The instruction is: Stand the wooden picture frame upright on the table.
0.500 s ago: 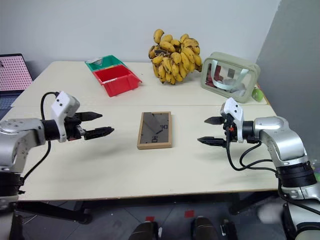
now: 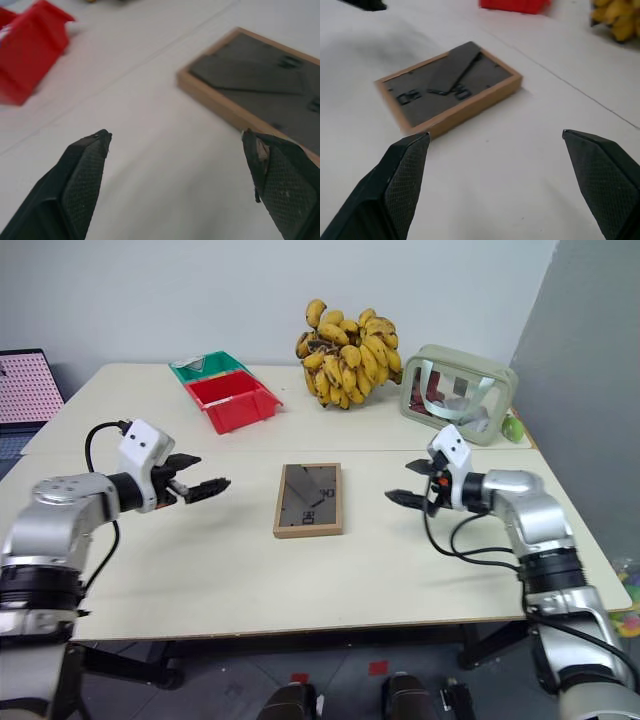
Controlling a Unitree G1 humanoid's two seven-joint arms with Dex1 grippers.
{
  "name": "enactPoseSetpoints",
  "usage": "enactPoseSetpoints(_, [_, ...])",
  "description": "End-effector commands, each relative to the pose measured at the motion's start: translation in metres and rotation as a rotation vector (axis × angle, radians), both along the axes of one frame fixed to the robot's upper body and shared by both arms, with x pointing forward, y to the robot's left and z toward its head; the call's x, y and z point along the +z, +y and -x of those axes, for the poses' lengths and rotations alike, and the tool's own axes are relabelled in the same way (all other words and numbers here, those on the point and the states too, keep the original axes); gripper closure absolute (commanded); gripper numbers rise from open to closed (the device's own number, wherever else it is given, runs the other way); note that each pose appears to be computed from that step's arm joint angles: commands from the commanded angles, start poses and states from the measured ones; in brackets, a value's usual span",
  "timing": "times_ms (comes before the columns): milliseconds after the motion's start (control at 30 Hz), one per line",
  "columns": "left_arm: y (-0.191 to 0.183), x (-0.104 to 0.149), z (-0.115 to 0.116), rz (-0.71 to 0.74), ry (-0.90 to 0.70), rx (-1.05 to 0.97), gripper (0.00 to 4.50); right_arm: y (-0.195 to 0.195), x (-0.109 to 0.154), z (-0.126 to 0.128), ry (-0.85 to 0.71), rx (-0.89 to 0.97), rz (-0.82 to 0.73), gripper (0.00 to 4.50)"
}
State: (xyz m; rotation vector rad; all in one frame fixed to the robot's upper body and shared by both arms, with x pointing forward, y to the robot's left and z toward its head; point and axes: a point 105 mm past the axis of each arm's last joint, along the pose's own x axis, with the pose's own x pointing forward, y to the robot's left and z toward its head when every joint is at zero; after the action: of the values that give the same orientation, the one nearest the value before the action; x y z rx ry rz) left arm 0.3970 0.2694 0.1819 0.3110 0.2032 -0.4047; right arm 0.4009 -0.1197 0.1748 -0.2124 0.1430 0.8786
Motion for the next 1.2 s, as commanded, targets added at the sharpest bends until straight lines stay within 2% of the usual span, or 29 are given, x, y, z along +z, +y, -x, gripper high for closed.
enactPoseSetpoints(33, [0.002, 0.002, -0.015, 0.011, -0.088, 0.125, 1.17, -0.001, 0.005, -0.025, -0.1, -0.163, 0.004, 1.0])
enactPoseSetpoints(133, [-0.009, -0.013, -0.026, 0.014, -0.09, 0.185, 1.79, 0.007, -0.008, -0.038, -0.098, -0.236, 0.002, 1.69])
enactPoseSetpoints(233, [-0.026, -0.026, -0.033, 0.027, -0.064, 0.188, 2.43, 0.025, -0.021, -0.041, -0.093, -0.229, 0.016, 2.39])
enactPoseSetpoints(500, [-0.075, -0.05, -0.037, 0.038, 0.035, 0.071, 4.21, 0.078, -0.057, -0.027, -0.036, -0.104, 0.076, 4.43])
enactPoseSetpoints(533, [-0.086, -0.054, -0.033, 0.037, 0.064, 0.021, 4.43, 0.085, -0.059, -0.025, -0.033, -0.089, 0.07, 4.5])
enactPoseSetpoints(600, [-0.104, -0.063, -0.023, 0.04, 0.126, -0.064, 4.43, 0.095, -0.06, -0.021, -0.026, -0.071, 0.05, 4.5])
enactPoseSetpoints(733, [-0.117, -0.069, -0.007, 0.031, 0.189, -0.121, 4.43, 0.1, -0.052, -0.016, -0.045, -0.052, 0.023, 4.5])
enactPoseSetpoints(900, [-0.131, -0.073, 0.024, 0.04, 0.265, -0.209, 4.43, 0.1, -0.049, 0.01, -0.012, 0.035, 0.007, 4.5])
enactPoseSetpoints(1100, [-0.144, -0.076, 0.073, 0.048, 0.37, -0.335, 4.43, 0.08, -0.06, 0.06, 0.075, 0.156, 0.095, 4.5])
enactPoseSetpoints(1200, [-0.13, -0.073, 0.097, 0.011, 0.44, -0.367, 4.43, 0.046, -0.068, 0.071, 0.094, 0.112, 0.209, 4.5])
